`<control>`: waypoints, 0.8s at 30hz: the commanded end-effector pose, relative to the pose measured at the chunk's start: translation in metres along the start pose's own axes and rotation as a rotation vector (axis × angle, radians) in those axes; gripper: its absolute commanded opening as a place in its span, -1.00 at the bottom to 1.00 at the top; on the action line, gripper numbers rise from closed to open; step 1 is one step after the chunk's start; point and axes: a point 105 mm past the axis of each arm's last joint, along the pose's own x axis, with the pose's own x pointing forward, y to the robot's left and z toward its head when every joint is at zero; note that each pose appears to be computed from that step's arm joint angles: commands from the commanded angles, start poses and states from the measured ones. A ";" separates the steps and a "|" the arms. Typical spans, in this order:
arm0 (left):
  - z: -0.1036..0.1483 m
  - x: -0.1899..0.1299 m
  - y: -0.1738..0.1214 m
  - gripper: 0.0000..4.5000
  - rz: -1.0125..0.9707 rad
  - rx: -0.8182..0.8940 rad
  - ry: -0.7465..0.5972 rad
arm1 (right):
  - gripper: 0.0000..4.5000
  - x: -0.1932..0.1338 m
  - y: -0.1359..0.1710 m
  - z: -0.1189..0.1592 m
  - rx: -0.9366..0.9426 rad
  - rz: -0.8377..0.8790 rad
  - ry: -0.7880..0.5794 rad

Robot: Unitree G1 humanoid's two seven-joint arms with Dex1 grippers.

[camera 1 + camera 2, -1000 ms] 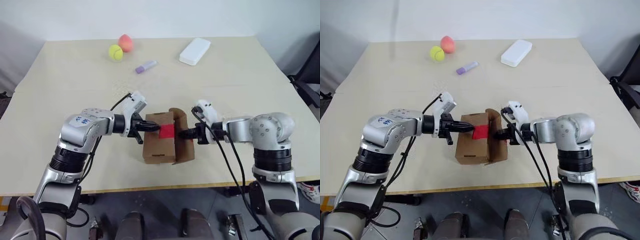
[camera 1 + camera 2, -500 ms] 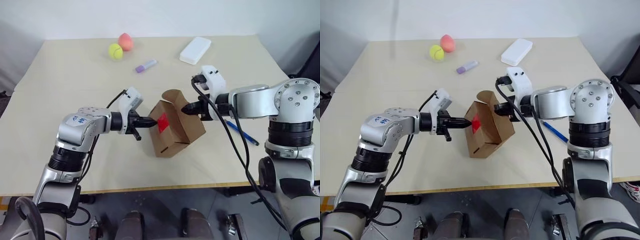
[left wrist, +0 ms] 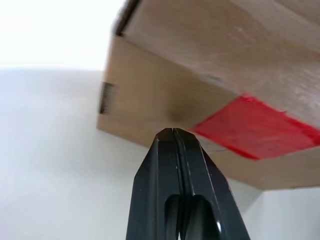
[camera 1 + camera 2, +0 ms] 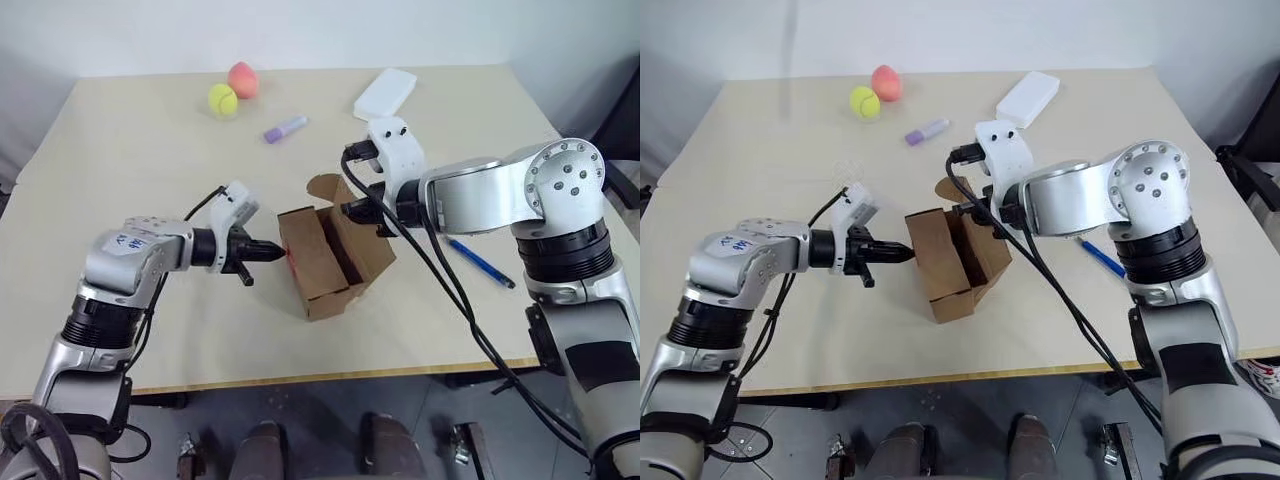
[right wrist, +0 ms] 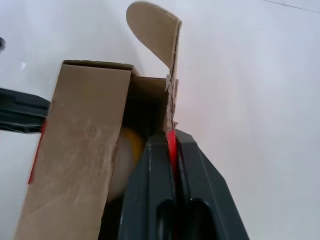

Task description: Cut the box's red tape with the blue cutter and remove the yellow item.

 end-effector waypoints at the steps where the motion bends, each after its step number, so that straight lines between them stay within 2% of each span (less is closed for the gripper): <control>1: 0.028 -0.020 -0.007 -1.00 -0.036 0.028 -0.091 | -0.98 -0.005 0.004 0.004 -0.007 -0.003 -0.035; 6: 0.056 -0.023 -0.026 -1.00 -0.147 0.036 -0.177 | -0.98 -0.001 0.006 -0.005 -0.017 -0.008 -0.010; 11: 0.049 0.007 -0.037 -1.00 -0.191 0.121 -0.094 | -0.98 0.001 0.008 -0.006 -0.021 -0.003 -0.004; 15: 0.046 0.017 -0.043 -1.00 -0.230 0.171 -0.046 | -0.98 0.002 0.008 -0.007 -0.017 -0.008 -0.004; 24: 0.030 -0.002 -0.030 -1.00 -0.192 0.191 0.051 | -0.98 -0.001 0.001 -0.009 -0.002 -0.038 -0.020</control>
